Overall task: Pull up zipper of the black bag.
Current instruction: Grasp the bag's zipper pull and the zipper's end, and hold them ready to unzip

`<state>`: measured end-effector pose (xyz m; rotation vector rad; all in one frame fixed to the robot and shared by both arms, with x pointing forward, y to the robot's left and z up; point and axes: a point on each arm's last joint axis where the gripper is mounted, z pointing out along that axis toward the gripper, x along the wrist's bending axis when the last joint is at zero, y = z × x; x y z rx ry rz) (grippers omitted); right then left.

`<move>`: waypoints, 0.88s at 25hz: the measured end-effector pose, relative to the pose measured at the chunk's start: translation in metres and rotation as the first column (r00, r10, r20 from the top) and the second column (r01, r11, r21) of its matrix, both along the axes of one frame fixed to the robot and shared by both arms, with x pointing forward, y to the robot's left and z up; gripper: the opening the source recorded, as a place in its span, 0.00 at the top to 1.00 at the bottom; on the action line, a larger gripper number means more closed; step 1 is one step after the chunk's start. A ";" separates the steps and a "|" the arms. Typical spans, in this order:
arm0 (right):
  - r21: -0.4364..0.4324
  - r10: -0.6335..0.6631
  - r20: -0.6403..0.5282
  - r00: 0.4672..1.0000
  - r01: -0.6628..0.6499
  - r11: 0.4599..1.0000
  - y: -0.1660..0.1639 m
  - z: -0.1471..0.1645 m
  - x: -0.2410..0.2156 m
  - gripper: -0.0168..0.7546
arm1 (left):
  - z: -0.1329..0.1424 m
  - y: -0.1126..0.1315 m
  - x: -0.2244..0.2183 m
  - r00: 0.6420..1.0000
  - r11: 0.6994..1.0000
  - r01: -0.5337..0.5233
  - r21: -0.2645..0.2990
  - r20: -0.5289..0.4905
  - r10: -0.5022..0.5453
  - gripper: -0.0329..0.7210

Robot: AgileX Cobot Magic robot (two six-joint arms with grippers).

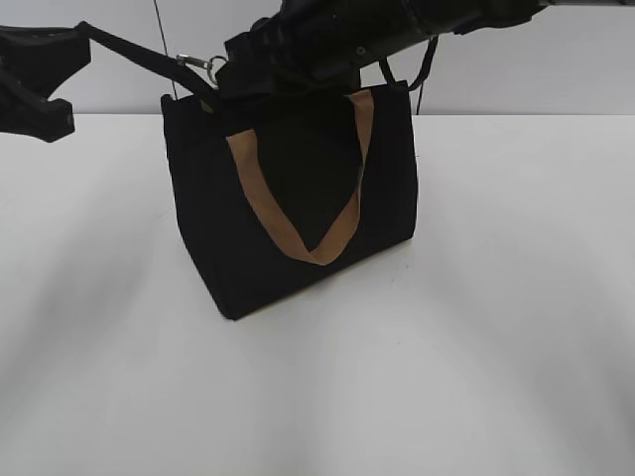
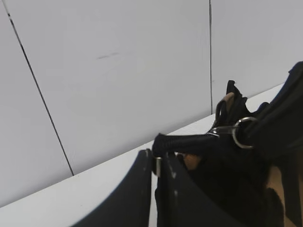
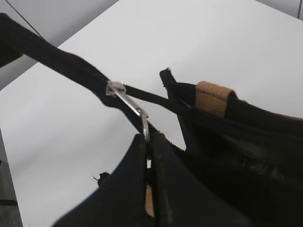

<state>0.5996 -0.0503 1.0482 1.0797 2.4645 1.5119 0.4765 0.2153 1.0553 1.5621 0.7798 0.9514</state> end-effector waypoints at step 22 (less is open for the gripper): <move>-0.106 -0.104 -0.047 0.993 0.098 0.989 -0.035 -0.009 0.017 1.00 | 0.002 0.003 -0.004 1.000 1.000 -0.015 0.023 -0.017 0.015 0.94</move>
